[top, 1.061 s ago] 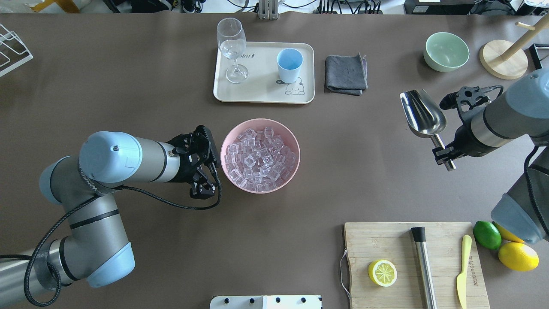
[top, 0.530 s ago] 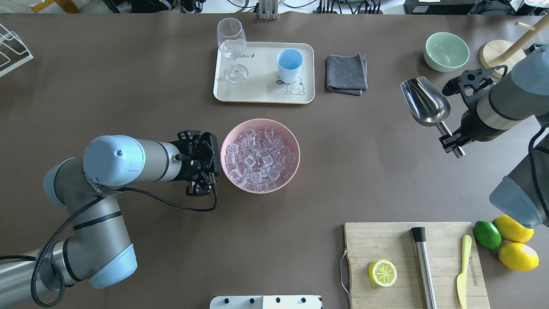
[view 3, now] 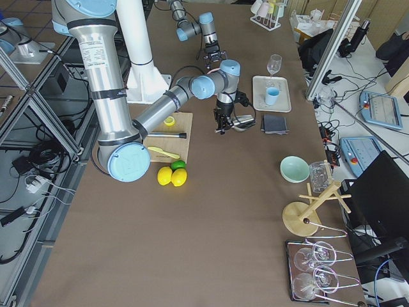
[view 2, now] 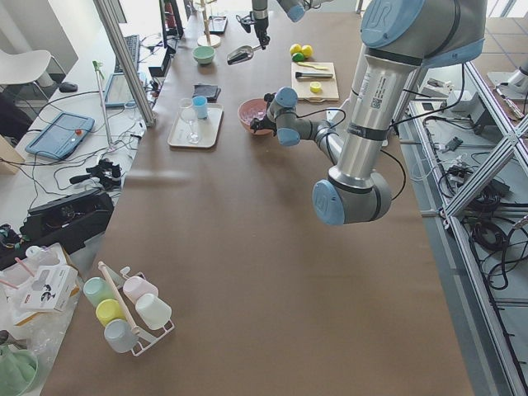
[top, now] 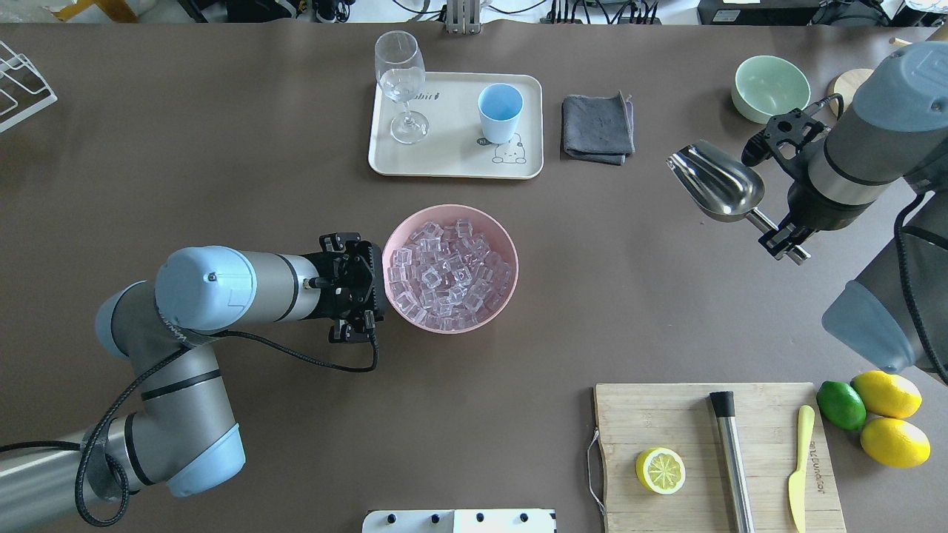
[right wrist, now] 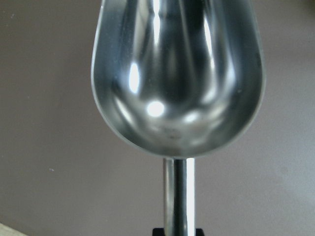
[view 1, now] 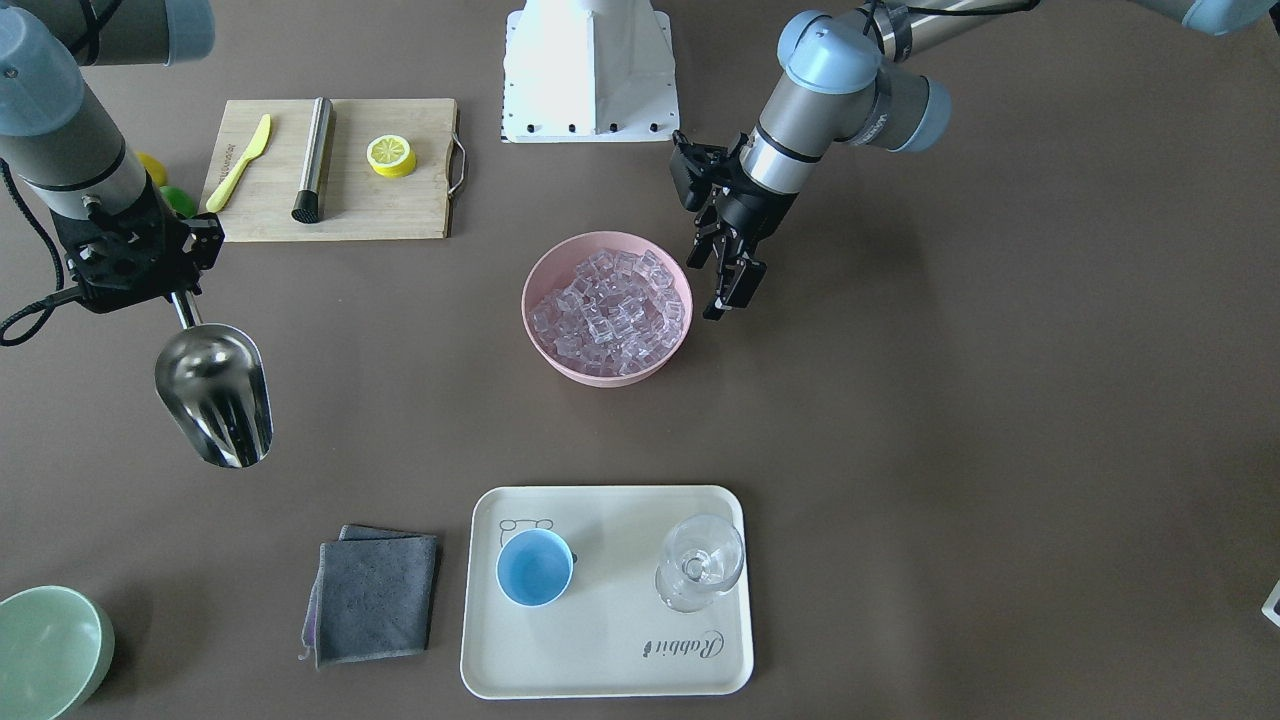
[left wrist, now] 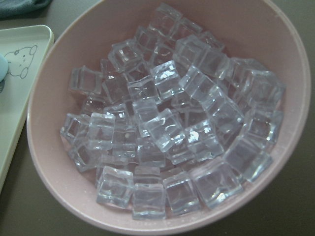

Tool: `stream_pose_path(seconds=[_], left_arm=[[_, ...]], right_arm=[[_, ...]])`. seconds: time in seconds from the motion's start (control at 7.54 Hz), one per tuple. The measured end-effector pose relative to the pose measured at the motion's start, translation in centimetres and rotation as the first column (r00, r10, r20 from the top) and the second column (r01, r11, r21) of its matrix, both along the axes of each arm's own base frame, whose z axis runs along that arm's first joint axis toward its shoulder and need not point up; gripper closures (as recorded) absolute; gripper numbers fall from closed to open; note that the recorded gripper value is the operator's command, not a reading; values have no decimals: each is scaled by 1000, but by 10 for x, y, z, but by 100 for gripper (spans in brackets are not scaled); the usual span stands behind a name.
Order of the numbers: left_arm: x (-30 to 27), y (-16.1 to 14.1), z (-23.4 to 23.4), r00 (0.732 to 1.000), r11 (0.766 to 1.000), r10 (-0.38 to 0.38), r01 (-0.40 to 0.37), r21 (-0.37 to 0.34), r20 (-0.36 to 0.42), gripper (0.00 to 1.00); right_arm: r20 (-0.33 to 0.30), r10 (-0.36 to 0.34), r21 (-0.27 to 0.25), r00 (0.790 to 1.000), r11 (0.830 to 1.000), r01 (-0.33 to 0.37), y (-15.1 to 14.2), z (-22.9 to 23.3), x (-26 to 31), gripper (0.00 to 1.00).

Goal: Put ice in cup with scoop
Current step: 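Swing the scoop with the right arm over the pink bowl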

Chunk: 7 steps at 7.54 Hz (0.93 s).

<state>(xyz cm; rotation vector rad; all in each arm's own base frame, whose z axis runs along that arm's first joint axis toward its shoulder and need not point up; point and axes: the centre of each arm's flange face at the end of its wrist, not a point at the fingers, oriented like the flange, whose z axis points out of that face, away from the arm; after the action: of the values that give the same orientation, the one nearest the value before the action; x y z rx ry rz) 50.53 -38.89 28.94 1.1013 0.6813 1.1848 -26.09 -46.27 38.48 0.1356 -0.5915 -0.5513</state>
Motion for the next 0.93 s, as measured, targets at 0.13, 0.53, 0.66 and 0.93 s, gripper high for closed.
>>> stream_pose_path(seconds=[0.13, 0.53, 0.66, 0.93], left_arm=[[-1, -3, -1, 1000, 1000, -4, 4, 1, -4, 2], [-10, -6, 3, 1000, 1000, -18, 18, 9, -20, 2], [-13, -5, 6, 999, 1000, -21, 22, 16, -32, 2], [-15, -5, 10, 998, 999, -25, 27, 28, -55, 2]], right_arm=[[-23, -107, 47, 994, 993, 108, 0, -1, 5, 100], [-192, -278, 105, 941, 948, 302, -4, -35, 42, 100], [-226, -285, 84, 931, 947, 310, -6, -41, 45, 100], [-248, -289, 62, 925, 948, 312, -15, -47, 41, 100]])
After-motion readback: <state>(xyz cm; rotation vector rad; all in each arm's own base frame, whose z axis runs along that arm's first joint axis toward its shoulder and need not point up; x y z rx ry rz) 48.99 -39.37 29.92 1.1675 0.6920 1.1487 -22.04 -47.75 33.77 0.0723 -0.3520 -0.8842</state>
